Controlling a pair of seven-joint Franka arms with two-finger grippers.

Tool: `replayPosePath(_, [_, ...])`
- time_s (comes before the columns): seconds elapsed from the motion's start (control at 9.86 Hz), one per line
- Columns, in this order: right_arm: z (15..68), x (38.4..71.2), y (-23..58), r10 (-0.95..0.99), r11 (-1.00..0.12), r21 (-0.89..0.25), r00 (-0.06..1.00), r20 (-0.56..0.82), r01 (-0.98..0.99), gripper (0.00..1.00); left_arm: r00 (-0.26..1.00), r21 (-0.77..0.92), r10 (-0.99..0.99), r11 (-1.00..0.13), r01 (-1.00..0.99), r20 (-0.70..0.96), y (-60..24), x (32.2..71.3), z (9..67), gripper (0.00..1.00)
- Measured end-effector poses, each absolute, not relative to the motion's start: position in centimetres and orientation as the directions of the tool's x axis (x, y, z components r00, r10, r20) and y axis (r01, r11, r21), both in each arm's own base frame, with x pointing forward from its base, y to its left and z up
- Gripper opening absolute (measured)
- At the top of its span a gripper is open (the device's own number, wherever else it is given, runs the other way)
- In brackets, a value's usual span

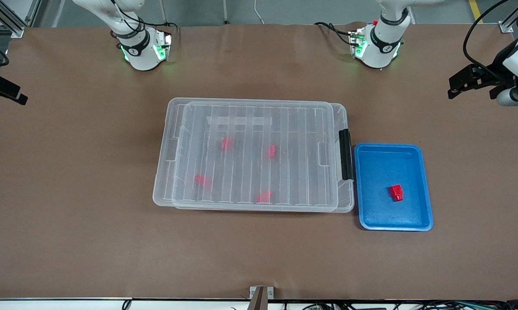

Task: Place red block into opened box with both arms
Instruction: 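Reach the left gripper to the red block while the right gripper reaches the lid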

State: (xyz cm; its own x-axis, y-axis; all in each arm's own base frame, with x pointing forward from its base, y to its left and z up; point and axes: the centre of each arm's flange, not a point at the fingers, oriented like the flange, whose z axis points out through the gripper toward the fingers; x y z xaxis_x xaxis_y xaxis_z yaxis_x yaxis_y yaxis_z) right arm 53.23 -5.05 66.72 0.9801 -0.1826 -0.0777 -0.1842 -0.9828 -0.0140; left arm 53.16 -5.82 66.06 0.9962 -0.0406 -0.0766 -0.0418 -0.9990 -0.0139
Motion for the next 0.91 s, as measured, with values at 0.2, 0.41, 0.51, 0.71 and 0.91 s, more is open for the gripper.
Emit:
replayPosePath(0.2, [66.7,53.2,-5.1,-0.183,-0.983,-0.014,0.98,-0.078,-0.184,1.0,0.996,-0.014,-0.039,-0.999,-0.04,-0.077,-5.8,53.2,66.0,1.0])
replayPosePath(0.41, [66.4,53.2,-4.9,-0.175,-0.984,-0.015,0.98,-0.089,-0.177,1.0,0.996,-0.014,-0.032,-0.999,-0.033,-0.084,-5.4,53.4,65.7,1.0])
replayPosePath(0.51, [65.9,53.4,-4.1,-0.156,-0.987,-0.032,0.982,-0.104,-0.16,1.0,0.995,-0.014,-0.022,-1.0,-0.023,-0.1,-4.9,53.9,64.9,1.0])
replayPosePath(0.71, [63.0,54.5,-0.2,-0.085,-0.992,-0.08,0.987,-0.139,-0.096,1.0,0.991,-0.017,0.006,-1.0,0.003,-0.136,-3.2,55.9,62.0,1.0])
replayPosePath(0.91, [56.8,57.1,5.4,-0.002,-0.996,-0.086,0.99,-0.144,-0.015,1.0,0.994,-0.047,0.017,-0.999,0.012,-0.109,-2.3,59.3,57.6,1.0])
